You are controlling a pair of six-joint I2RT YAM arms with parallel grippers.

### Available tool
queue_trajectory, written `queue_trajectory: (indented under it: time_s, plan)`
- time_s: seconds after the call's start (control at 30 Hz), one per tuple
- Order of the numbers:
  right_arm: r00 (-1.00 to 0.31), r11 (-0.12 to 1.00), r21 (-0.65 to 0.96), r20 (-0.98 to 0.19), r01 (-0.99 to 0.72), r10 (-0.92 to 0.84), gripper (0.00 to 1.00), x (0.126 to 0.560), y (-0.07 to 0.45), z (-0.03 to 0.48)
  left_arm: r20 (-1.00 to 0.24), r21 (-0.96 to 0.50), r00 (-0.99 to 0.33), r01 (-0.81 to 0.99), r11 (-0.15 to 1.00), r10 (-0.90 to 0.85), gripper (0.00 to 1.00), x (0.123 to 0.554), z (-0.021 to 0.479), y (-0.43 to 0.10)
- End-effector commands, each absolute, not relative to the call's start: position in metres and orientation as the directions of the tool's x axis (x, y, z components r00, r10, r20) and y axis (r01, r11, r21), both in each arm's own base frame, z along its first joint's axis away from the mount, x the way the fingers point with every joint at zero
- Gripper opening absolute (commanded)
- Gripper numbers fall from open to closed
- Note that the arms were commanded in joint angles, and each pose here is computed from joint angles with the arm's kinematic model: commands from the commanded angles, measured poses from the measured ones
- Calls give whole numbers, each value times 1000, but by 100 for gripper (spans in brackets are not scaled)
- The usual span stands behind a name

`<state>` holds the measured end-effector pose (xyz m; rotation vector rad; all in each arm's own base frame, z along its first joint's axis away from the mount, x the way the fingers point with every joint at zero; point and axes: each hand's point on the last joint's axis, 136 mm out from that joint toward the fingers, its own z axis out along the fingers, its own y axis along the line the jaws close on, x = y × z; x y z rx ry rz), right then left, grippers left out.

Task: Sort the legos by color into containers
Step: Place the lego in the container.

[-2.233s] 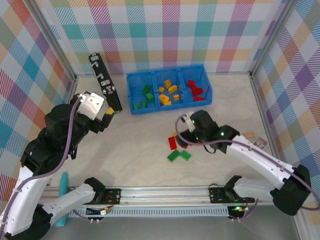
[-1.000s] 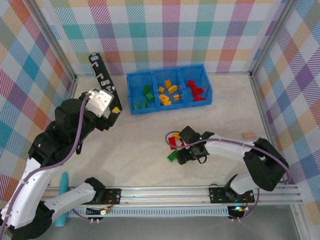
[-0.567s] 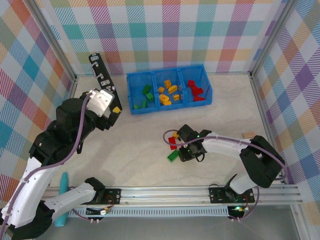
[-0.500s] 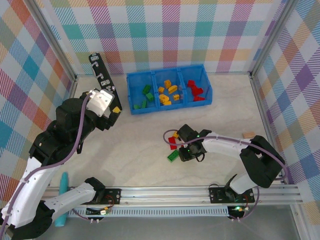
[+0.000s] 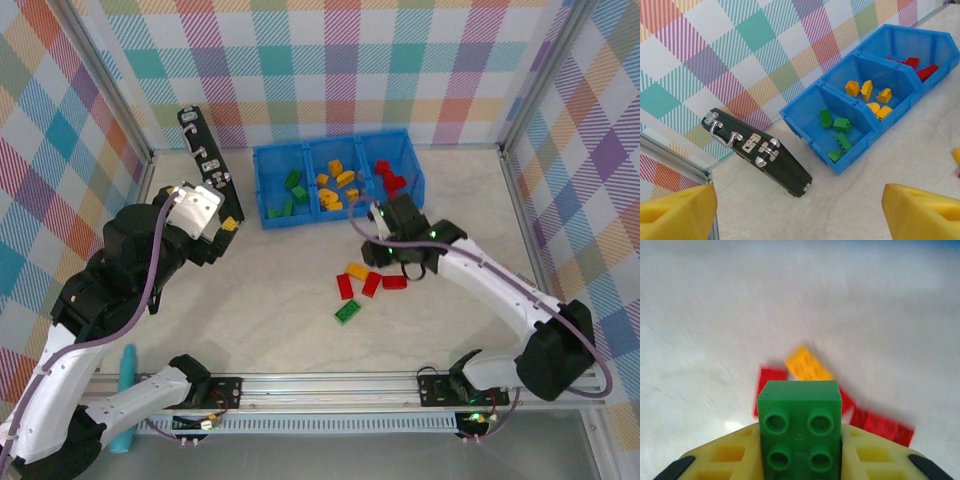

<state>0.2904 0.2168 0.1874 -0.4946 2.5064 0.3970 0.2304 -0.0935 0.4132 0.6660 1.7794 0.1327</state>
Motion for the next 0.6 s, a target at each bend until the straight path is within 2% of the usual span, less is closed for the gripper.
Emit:
queue_trajectory:
  time_s: [0.0,0.13,0.27,0.43,0.57]
  plan:
    - [-625,819,112,-706,-562,-333,33,335,254,235,-857,430,-132,348,833,498,85,229,422,-92]
    - [-455,761,71,-836,-645,-307,33,392,303,279,-858,432,-131,342,834,498,85,228,423,-90]
    - [-324,696,63,-913,-716,-250,33,435,354,304,-859,432,-128,336,837,495,85,226,424,-87]
    - [-237,656,18,-940,-755,-247,33,481,405,294,-861,435,-123,325,840,494,85,224,427,-84]
    - [-218,624,-12,-932,-781,-290,35,504,436,263,-858,440,-127,319,839,498,85,224,426,-82]
